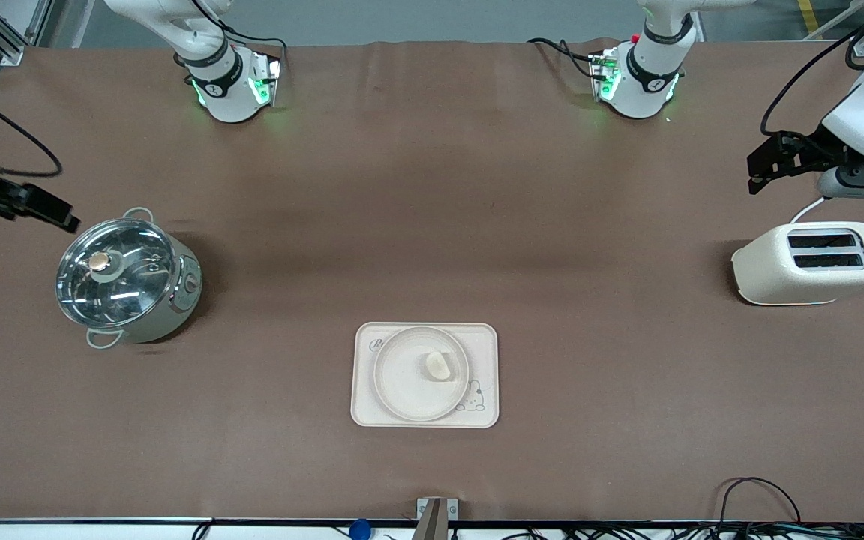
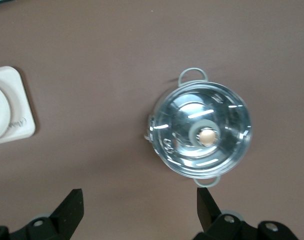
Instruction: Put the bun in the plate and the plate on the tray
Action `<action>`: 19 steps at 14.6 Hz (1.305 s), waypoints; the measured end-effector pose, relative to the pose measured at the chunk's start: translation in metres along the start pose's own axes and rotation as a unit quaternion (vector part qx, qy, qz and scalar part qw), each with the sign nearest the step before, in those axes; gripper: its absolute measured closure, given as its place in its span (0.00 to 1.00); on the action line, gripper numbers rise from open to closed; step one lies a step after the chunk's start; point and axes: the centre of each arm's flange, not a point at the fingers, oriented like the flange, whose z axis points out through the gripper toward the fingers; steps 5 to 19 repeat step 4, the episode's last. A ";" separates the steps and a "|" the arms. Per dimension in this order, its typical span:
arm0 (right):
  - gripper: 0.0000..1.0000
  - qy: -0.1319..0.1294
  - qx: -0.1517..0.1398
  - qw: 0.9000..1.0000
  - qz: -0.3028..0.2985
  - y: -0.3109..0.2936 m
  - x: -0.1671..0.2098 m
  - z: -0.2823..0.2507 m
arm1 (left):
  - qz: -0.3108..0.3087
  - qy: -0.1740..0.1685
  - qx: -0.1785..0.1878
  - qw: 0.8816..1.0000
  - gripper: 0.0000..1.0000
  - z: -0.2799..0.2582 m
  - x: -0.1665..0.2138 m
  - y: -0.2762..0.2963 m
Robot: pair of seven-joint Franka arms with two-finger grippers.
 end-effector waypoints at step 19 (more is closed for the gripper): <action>0.00 0.000 -0.004 0.999 -0.033 0.026 -0.005 -0.009 | 0.001 0.000 0.000 1.000 0.00 0.000 0.000 0.001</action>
